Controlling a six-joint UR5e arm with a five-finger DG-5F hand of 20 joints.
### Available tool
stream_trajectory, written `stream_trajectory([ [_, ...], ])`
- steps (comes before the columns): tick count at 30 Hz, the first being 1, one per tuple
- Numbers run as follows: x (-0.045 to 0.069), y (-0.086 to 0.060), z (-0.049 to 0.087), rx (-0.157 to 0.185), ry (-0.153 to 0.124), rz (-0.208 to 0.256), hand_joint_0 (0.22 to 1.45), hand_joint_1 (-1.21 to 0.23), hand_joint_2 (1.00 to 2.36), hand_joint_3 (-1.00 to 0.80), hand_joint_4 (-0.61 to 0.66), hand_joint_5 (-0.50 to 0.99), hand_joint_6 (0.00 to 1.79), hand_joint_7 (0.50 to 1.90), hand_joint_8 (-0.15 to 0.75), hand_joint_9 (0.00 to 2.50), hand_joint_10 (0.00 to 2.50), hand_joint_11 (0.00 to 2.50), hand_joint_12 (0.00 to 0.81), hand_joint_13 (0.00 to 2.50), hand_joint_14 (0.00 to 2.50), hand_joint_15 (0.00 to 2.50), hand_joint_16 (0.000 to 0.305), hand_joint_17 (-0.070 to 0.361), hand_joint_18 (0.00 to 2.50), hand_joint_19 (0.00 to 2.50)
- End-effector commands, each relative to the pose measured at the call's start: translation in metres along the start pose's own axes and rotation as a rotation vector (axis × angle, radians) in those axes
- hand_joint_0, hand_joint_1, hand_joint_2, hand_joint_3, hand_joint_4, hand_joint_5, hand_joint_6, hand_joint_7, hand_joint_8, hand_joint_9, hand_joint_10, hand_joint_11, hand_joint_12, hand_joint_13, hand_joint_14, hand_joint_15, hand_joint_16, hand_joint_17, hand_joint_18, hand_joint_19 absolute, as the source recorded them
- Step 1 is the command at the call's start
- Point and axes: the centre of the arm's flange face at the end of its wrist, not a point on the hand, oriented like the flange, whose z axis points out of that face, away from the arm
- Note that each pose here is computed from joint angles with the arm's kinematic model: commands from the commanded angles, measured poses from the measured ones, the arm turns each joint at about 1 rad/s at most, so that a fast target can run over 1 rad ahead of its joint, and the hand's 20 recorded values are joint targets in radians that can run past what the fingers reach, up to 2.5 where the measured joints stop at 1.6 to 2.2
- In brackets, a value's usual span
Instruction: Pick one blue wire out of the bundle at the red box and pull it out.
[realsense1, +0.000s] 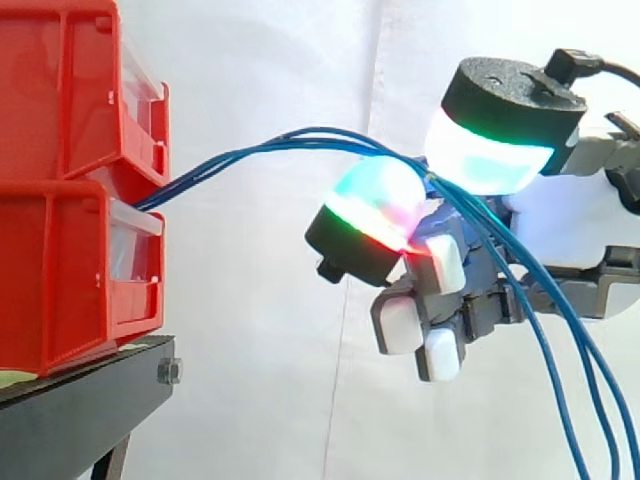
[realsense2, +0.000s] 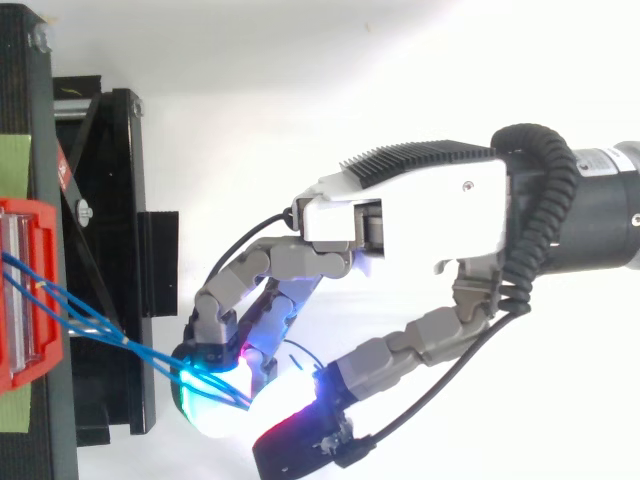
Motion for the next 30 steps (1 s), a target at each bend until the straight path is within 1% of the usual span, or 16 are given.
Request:
stream_trajectory([
  [1,-0.002,0.004,-0.003,0.013,0.002,0.001,0.63,-0.81,1.02,-0.15,0.23,-0.19,0.9,0.91,0.348,0.93,0.02,0.59,0.431,0.85,0.01,0.37,0.058,0.13,0.78,0.52],
  [2,0.0,0.003,-0.003,0.019,0.005,0.002,0.63,-0.81,1.02,-0.16,0.23,-0.19,0.9,0.91,0.349,0.94,0.02,0.59,0.432,0.85,0.01,0.36,0.058,0.13,0.78,0.52],
  [3,0.0,0.003,-0.003,0.019,0.005,0.002,0.63,-0.81,1.02,-0.16,0.23,-0.19,0.9,0.91,0.349,0.94,0.02,0.59,0.432,0.85,0.01,0.36,0.058,0.13,0.79,0.52],
  [5,-0.001,0.003,-0.005,0.031,0.006,0.002,0.63,-0.81,1.02,-0.16,0.23,-0.19,0.9,0.91,0.349,0.94,0.02,0.58,0.432,0.85,0.01,0.36,0.058,0.13,0.79,0.52],
  [7,-0.001,0.006,-0.006,0.034,0.008,0.0,0.63,-0.81,1.02,-0.17,0.23,-0.19,0.9,0.91,0.346,0.94,0.02,0.59,0.432,0.85,0.01,0.36,0.058,0.129,0.79,0.52],
  [10,-0.004,0.012,-0.006,0.027,0.004,0.0,0.63,-0.81,1.02,-0.18,0.23,-0.19,0.9,0.91,0.348,0.94,0.02,0.59,0.432,0.85,0.01,0.36,0.057,0.129,0.78,0.52],
  [13,-0.005,0.016,-0.007,0.025,0.005,0.0,0.63,-0.82,1.02,-0.21,0.24,-0.19,0.9,0.92,0.349,0.94,0.02,0.59,0.432,0.85,0.01,0.36,0.057,0.129,0.78,0.52],
  [15,-0.004,0.015,-0.008,0.034,0.007,0.0,0.62,-0.83,1.02,-0.24,0.24,-0.18,0.9,0.93,0.35,0.94,0.02,0.6,0.433,0.85,0.01,0.36,0.057,0.128,0.78,0.53],
  [16,-0.004,0.013,-0.009,0.045,0.009,0.0,0.62,-0.83,1.02,-0.24,0.24,-0.18,0.9,0.93,0.35,0.94,0.02,0.6,0.433,0.85,0.01,0.36,0.057,0.128,0.78,0.53],
  [17,-0.004,0.014,-0.009,0.046,0.01,-0.001,0.62,-0.83,1.02,-0.25,0.24,-0.18,0.9,0.94,0.353,0.94,0.02,0.59,0.433,0.85,0.01,0.36,0.057,0.128,0.78,0.53],
  [21,-0.003,0.014,-0.009,0.048,0.008,-0.003,0.61,-0.81,1.02,-0.3,0.25,-0.17,0.89,0.96,0.351,0.95,0.02,0.59,0.433,0.85,0.01,0.37,0.057,0.129,0.78,0.53],
  [23,-0.001,0.013,-0.009,0.048,0.009,-0.006,0.6,-0.79,1.02,-0.3,0.25,-0.17,0.89,0.97,0.351,0.96,0.02,0.58,0.434,0.86,0.01,0.38,0.057,0.129,0.78,0.54],
  [28,-0.002,0.015,-0.009,0.047,0.008,-0.007,0.59,-0.77,1.02,-0.29,0.25,-0.16,0.88,1.01,0.355,0.97,0.02,0.58,0.435,0.86,0.01,0.37,0.057,0.128,0.78,0.55],
  [30,0.002,0.014,-0.008,0.048,0.013,-0.006,0.58,-0.75,1.01,-0.3,0.26,-0.16,0.88,1.03,0.356,0.98,0.02,0.58,0.437,0.86,0.01,0.38,0.057,0.129,0.78,0.55],
])
